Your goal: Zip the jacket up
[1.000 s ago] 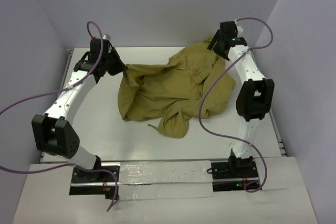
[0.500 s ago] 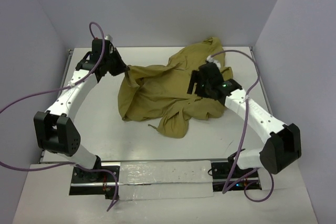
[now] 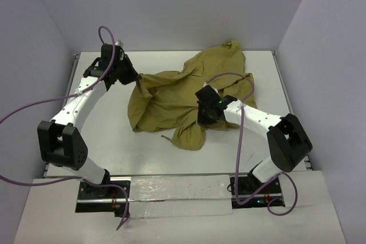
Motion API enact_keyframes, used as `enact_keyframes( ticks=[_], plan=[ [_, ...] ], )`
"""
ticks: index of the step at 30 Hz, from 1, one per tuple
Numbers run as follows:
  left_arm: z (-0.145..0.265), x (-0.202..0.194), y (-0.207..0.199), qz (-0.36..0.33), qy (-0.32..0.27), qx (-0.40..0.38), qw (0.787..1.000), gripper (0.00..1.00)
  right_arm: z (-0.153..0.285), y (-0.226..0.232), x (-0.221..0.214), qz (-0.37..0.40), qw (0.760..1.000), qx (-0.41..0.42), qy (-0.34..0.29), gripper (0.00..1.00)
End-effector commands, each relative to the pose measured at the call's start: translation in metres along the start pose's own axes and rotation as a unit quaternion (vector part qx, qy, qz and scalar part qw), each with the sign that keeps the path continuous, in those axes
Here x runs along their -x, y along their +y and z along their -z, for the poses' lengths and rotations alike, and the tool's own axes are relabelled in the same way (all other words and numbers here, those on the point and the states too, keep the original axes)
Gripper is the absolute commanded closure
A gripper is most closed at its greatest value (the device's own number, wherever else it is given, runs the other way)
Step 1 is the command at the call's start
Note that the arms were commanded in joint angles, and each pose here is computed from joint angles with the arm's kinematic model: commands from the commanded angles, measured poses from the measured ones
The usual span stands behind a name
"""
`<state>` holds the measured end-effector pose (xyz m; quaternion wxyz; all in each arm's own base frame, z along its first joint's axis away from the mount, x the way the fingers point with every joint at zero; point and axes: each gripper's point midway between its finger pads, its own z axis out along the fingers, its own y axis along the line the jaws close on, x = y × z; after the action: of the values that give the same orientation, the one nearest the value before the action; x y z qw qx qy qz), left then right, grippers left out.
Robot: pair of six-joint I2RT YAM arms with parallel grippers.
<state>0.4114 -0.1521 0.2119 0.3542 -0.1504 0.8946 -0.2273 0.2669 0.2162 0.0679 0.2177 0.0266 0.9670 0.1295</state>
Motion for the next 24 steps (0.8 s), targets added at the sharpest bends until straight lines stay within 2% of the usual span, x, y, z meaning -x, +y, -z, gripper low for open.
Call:
enact_keyframes(
  ticks=[1, 7, 11, 13, 14, 15, 17, 18, 20, 24],
  plan=[
    [0.011, 0.019, -0.007, -0.008, -0.031, -0.009, 0.999, 1.00, 0.028, -0.029, 0.050, -0.032, 0.994, -0.041, -0.094, 1.00],
    [0.000, 0.010, -0.043, -0.039, -0.018, -0.035, 0.998, 1.00, 0.047, -0.119, 0.083, -0.101, 0.979, -0.109, -0.142, 1.00],
    [-0.013, -0.010, -0.062, -0.045, 0.007, -0.060, 0.997, 1.00, 0.043, -0.152, 0.098, -0.120, 0.967, -0.169, -0.150, 1.00],
    [-0.021, -0.022, -0.068, -0.046, 0.022, -0.069, 0.996, 1.00, 0.039, -0.159, 0.104, -0.135, 0.965, -0.173, -0.143, 1.00],
    [-0.024, -0.029, -0.070, -0.048, 0.031, -0.071, 0.996, 1.00, 0.037, -0.162, 0.106, -0.140, 0.965, -0.175, -0.137, 0.94],
    [-0.025, -0.032, -0.072, -0.050, 0.034, -0.072, 0.996, 1.00, 0.041, -0.161, 0.109, -0.139, 0.965, -0.174, -0.138, 0.81],
    [-0.028, -0.039, -0.071, -0.054, 0.041, -0.068, 0.995, 1.00, 0.050, -0.153, 0.114, -0.128, 0.967, -0.161, -0.148, 0.38],
    [-0.028, -0.041, -0.069, -0.055, 0.043, -0.066, 0.995, 1.00, 0.058, -0.148, 0.116, -0.122, 0.968, -0.152, -0.157, 0.28],
    [-0.030, -0.044, -0.066, -0.055, 0.044, -0.061, 0.996, 1.00, 0.073, -0.138, 0.113, -0.101, 0.969, -0.150, -0.168, 0.22],
    [-0.033, -0.047, -0.061, -0.056, 0.047, -0.053, 0.996, 1.00, 0.092, -0.114, 0.098, -0.062, 0.972, -0.139, -0.181, 0.23]
  ],
)
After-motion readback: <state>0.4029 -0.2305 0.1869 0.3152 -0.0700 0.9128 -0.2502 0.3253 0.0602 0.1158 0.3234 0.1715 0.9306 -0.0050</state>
